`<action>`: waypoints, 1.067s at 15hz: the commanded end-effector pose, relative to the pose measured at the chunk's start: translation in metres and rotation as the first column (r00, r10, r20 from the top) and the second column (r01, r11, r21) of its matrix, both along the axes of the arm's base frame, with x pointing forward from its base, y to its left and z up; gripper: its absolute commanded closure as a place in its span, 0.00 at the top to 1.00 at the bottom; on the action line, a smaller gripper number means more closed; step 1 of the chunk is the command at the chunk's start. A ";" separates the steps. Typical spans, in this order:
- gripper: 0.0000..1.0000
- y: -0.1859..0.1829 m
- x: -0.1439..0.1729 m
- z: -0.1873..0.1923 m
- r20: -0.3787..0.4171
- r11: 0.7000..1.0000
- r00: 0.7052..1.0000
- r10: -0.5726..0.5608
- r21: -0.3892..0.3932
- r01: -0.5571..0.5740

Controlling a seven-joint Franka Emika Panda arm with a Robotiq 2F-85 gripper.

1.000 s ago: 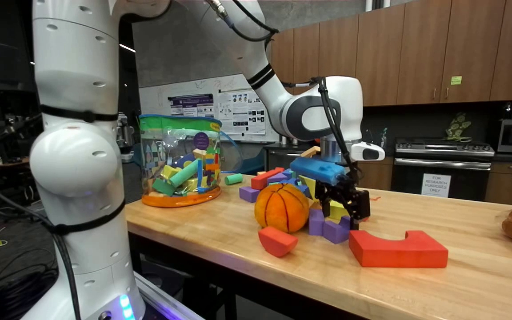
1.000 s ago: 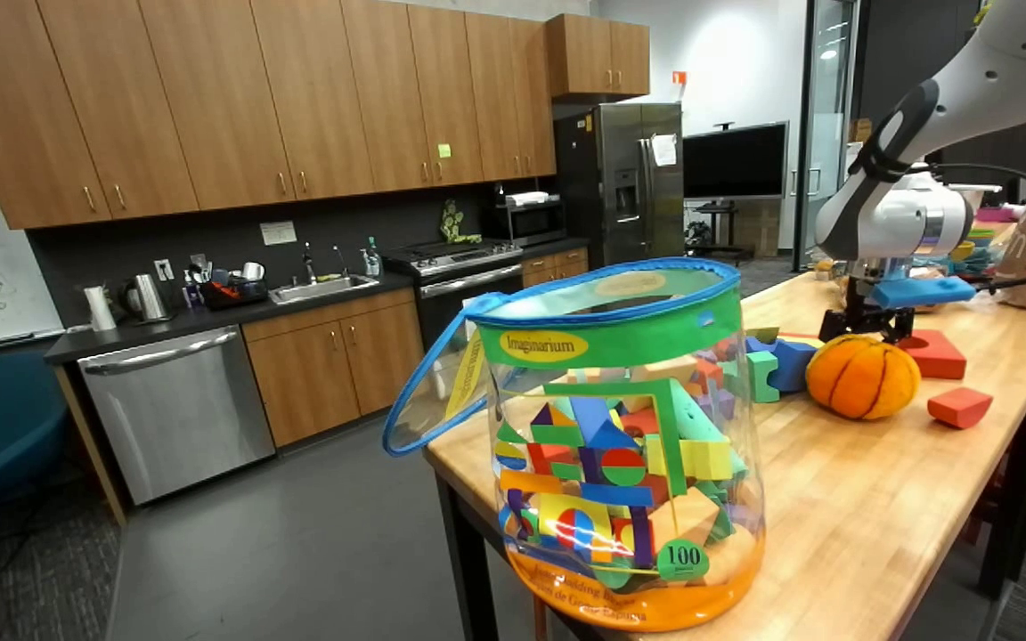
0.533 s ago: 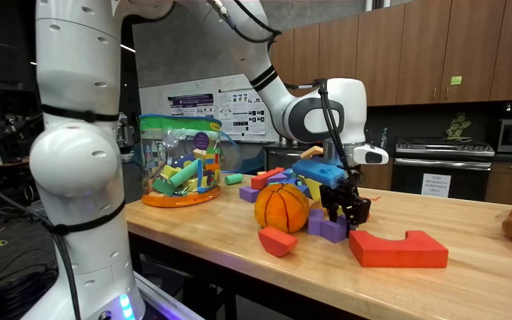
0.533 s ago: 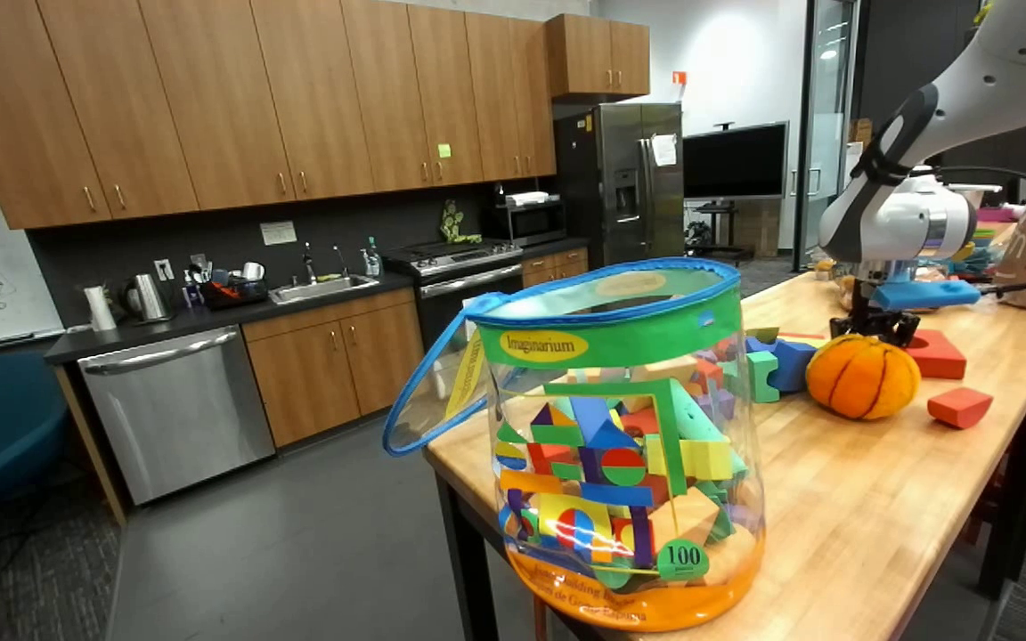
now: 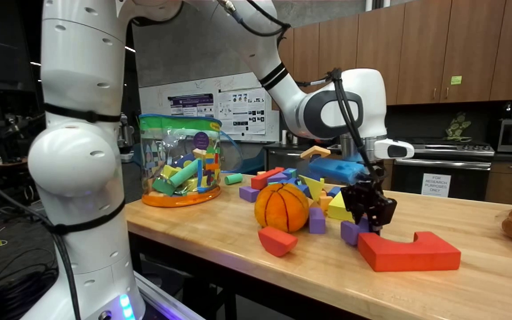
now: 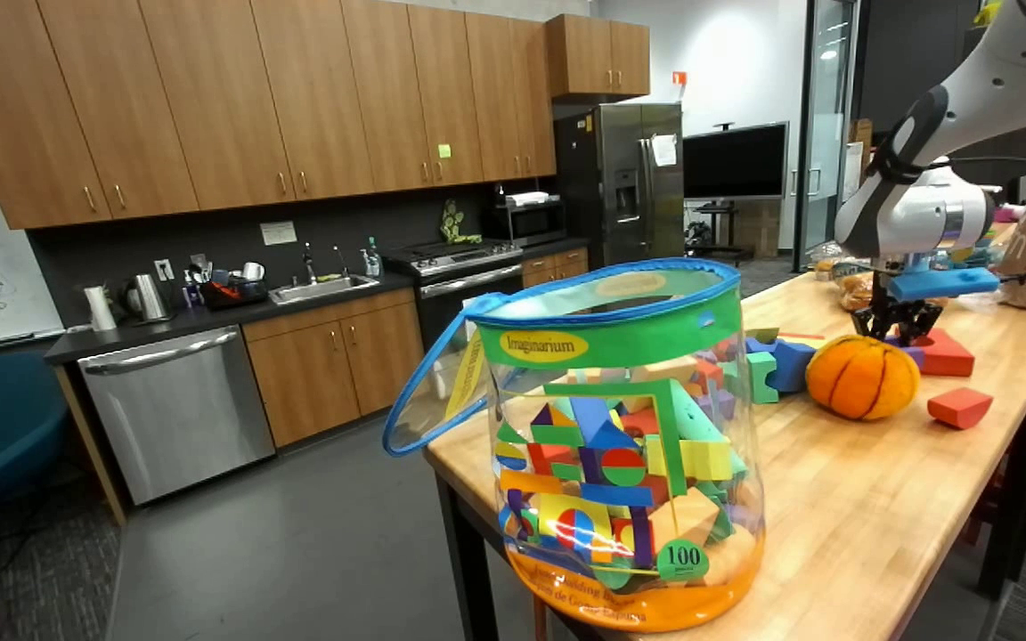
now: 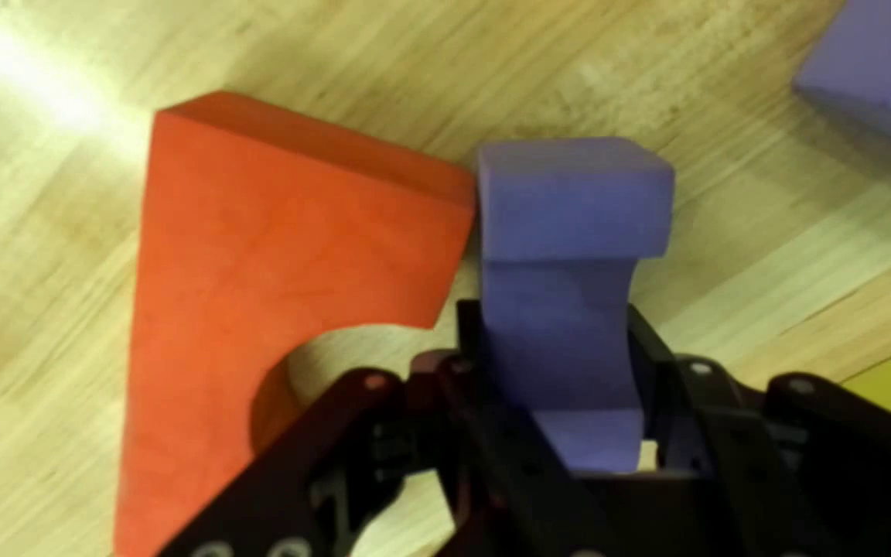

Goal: Put one purple block in the bag on the left.

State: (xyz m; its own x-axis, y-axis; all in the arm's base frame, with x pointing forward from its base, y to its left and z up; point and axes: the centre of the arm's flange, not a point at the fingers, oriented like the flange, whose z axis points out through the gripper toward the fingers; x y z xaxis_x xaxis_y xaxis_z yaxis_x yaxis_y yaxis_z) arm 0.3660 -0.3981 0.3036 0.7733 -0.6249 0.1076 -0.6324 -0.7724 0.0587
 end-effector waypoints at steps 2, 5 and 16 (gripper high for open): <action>0.17 -0.024 -0.021 0.071 0.029 0.995 0.999 -0.043 -0.085 0.045; 0.17 -0.023 -0.034 0.125 0.076 0.990 0.997 -0.029 -0.134 0.039; 0.17 0.116 -0.035 0.304 0.265 0.941 0.948 0.176 -0.328 -0.083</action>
State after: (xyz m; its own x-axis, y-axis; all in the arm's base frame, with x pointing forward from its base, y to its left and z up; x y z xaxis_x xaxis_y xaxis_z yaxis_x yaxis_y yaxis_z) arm 0.3349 -0.3453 0.5786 0.7478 -0.4691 0.4699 -0.5814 -0.8044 0.1222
